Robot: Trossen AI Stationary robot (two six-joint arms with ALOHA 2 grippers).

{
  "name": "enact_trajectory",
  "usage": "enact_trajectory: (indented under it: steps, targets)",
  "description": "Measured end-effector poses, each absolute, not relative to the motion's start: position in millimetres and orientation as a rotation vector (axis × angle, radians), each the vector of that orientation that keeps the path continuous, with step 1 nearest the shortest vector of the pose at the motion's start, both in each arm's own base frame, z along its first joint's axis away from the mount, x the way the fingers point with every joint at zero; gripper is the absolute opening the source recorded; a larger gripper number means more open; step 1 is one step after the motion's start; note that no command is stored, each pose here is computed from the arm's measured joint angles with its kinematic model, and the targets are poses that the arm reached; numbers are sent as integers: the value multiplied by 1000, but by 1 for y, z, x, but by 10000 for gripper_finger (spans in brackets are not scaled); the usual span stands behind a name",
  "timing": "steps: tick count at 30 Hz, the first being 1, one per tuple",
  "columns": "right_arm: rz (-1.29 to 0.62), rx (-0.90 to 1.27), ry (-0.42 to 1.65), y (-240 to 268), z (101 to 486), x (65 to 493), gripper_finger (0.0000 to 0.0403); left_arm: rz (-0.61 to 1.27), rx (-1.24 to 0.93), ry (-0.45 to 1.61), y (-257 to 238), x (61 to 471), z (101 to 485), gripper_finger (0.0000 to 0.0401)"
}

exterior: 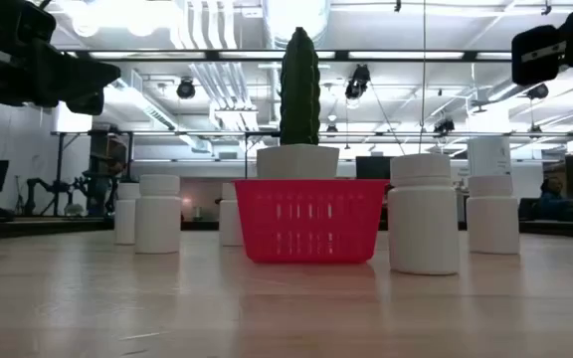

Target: Pick and place pill bottles into a basket

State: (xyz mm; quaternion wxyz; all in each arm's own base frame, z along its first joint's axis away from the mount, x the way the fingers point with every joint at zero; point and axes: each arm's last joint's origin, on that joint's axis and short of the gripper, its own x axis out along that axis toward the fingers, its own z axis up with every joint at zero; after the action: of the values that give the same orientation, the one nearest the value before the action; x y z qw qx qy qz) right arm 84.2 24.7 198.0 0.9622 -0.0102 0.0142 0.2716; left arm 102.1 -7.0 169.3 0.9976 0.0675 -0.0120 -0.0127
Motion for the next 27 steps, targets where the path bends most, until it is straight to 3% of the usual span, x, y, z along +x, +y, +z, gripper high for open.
enact_trajectory:
  steps: [14, 27]
  targets:
    - [493, 56, 139, 24, 227, 89, 9, -26, 136, -24, -7, 102, 169, 3]
    - [497, 10, 103, 24, 268, 92, 9, -26, 136, -23, -7, 102, 169, 3]
